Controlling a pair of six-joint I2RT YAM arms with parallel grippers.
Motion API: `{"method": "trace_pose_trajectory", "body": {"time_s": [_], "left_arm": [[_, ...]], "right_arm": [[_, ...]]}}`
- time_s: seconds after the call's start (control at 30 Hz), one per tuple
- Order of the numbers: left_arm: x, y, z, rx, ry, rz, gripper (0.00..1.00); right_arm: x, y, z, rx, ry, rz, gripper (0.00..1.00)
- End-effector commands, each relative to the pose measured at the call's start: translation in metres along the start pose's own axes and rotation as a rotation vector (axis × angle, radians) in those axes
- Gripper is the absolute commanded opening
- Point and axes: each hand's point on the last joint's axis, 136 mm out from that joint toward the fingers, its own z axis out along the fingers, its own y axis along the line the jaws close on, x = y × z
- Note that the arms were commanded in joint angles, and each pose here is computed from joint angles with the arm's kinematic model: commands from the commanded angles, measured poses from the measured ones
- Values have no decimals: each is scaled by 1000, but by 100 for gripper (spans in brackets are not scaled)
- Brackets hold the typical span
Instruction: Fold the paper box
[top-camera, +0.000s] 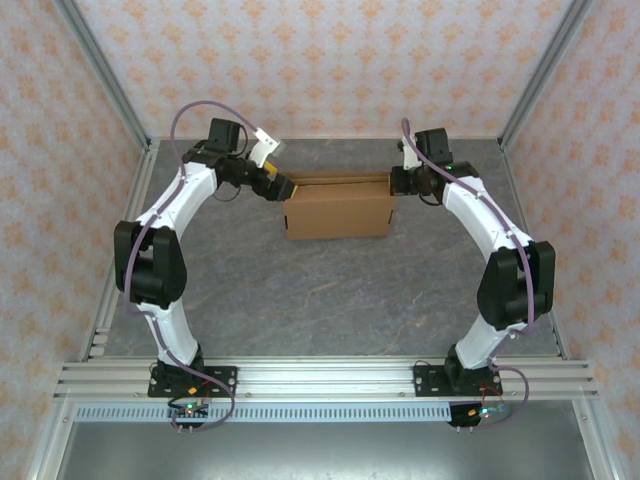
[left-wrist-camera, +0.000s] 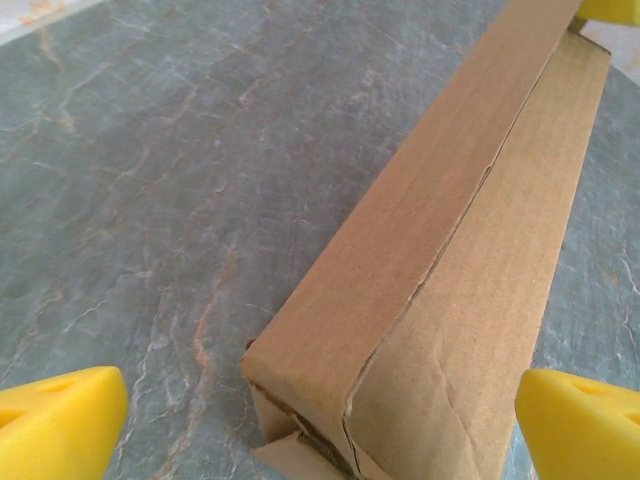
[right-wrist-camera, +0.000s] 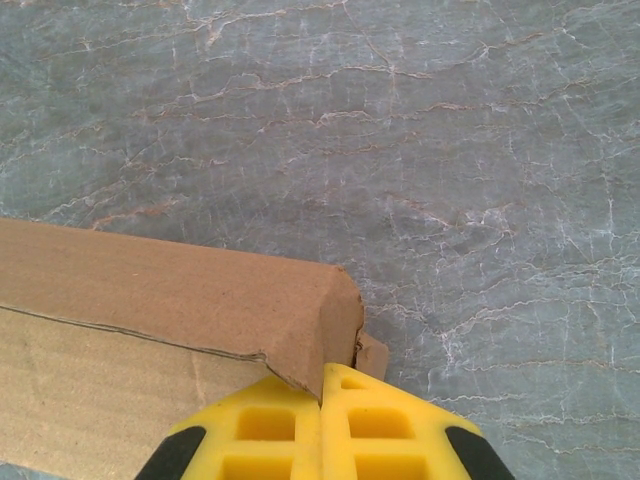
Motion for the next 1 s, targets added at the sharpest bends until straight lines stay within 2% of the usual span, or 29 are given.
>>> {"method": "trace_pose_trajectory", "body": {"time_s": [0.0, 0.17, 0.33, 0.47, 0.77, 0.97], "left_arm": [[3, -19, 0, 107, 15, 33, 100], [5, -29, 0, 151, 4, 79, 100], [16, -19, 11, 149, 59, 79, 100], [15, -18, 16, 160, 49, 88, 100], [34, -33, 21, 198, 52, 187, 100], [33, -43, 16, 196, 35, 254, 98]], "right_arm": [[40, -10, 15, 43, 163, 14, 1], [41, -11, 17, 49, 168, 15, 1], [39, -9, 17, 47, 170, 15, 1], [38, -8, 16, 46, 168, 14, 1], [37, -8, 18, 46, 171, 14, 1], [34, -8, 17, 48, 168, 15, 1]]}}
